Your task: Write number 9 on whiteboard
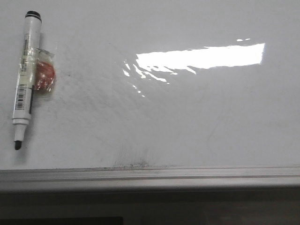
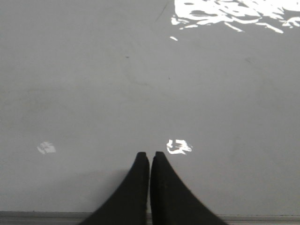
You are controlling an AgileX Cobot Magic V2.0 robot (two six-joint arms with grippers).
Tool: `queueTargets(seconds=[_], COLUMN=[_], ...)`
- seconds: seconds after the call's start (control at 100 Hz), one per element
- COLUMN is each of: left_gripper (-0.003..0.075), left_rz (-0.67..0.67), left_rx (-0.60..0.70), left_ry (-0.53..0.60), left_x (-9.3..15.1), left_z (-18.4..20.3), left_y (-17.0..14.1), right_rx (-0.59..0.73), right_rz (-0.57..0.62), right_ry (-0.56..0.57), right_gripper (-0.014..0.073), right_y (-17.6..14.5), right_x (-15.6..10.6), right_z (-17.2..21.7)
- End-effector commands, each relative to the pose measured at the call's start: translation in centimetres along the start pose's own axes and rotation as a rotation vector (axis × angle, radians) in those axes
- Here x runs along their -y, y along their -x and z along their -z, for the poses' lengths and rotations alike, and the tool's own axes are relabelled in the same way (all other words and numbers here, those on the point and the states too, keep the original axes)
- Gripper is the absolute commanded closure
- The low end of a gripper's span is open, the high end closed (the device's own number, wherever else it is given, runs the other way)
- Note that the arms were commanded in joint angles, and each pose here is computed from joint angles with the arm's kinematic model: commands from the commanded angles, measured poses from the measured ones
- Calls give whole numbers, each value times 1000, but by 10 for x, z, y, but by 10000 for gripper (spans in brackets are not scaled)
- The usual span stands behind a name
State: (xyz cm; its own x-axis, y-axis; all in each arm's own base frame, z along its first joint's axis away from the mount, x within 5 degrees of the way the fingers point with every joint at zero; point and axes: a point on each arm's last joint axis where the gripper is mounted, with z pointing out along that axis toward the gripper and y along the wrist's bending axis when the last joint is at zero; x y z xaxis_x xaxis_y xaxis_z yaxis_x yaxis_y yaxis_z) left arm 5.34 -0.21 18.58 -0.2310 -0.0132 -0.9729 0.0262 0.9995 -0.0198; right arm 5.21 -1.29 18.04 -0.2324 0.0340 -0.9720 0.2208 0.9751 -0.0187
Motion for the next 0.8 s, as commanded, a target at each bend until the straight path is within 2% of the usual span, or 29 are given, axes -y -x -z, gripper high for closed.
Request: queueTargets(seconds=[0.0, 0.16, 0.3, 0.79], left_gripper=[741, 741, 741, 741], left_rz=[5, 5, -72, -72], left_rx=[36, 36, 35, 35], left_ry=[2, 2, 26, 26], left_x=[0, 0, -2, -2], left_z=[-2, -2, -2, -2], left_y=[-7, -7, -7, -7], right_rx=[36, 36, 36, 36], right_rz=[1, 1, 1, 1], right_ry=[-2, -2, -2, -2], right_gripper=[658, 658, 658, 658], right_y=[0, 0, 0, 0], right_x=[0, 0, 0, 0], right_z=[1, 1, 1, 1])
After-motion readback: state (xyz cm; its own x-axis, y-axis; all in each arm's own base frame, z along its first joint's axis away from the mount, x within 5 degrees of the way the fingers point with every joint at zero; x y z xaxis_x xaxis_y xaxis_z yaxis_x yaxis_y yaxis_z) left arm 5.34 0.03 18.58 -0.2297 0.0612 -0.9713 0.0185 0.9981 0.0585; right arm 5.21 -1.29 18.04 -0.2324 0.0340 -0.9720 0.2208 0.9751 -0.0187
